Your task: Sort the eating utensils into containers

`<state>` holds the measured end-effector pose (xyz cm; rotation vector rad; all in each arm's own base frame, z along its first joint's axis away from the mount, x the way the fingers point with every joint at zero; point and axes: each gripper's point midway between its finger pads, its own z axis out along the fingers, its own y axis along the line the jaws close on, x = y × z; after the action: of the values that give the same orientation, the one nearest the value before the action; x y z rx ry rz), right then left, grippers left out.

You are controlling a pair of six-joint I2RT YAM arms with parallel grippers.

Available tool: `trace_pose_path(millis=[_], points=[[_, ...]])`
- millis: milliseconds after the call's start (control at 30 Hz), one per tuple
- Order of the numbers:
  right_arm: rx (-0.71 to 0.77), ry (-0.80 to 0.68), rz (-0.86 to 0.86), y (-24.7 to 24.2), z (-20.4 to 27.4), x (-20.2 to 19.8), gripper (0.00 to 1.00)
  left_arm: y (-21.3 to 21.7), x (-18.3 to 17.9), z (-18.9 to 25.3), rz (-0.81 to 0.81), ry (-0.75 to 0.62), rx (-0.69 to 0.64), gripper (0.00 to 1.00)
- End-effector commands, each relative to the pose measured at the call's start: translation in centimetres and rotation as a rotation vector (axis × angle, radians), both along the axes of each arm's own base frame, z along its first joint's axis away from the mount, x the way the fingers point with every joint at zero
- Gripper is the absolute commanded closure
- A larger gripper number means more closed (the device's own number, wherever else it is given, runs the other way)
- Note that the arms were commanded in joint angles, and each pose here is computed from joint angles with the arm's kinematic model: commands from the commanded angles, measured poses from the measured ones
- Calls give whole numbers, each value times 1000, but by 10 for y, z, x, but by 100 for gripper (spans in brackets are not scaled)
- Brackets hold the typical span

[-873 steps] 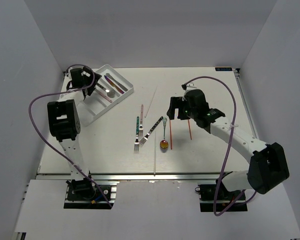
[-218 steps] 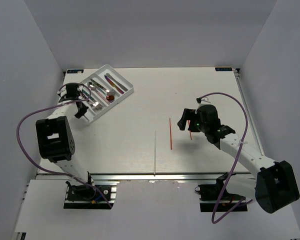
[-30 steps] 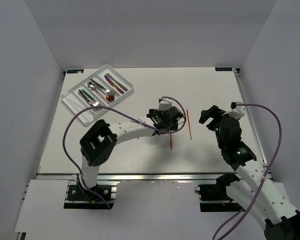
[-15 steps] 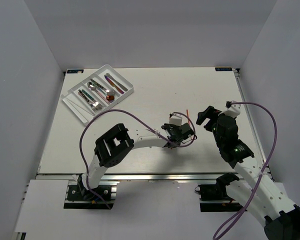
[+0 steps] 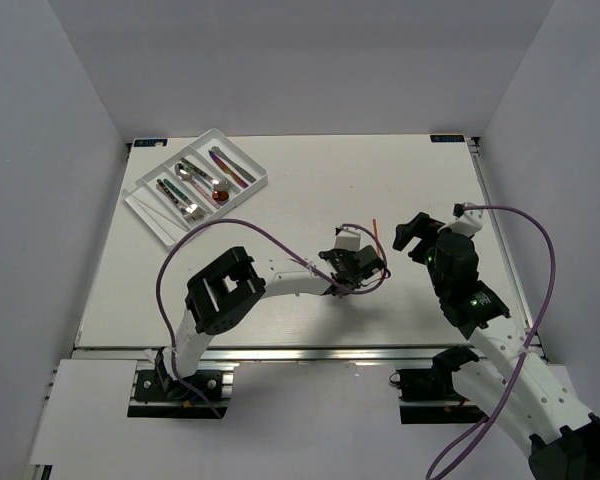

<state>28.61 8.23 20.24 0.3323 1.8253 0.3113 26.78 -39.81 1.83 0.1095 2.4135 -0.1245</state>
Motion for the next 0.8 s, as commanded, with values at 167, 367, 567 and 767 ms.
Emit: trace_pose_path(millis=[167,367,567,767], points=[[14,-54,5,1,11,2,11,51,-1,9,43,72,0,100],[13,-55,12,2,11,3,11,110,43,76,171,-73,-48,100],[14,-56,21,3,11,3,11,188,64,104,328,-139,-22,100],[18,-52,40,7,9,3,11,309,94,135,596,-193,10,100]])
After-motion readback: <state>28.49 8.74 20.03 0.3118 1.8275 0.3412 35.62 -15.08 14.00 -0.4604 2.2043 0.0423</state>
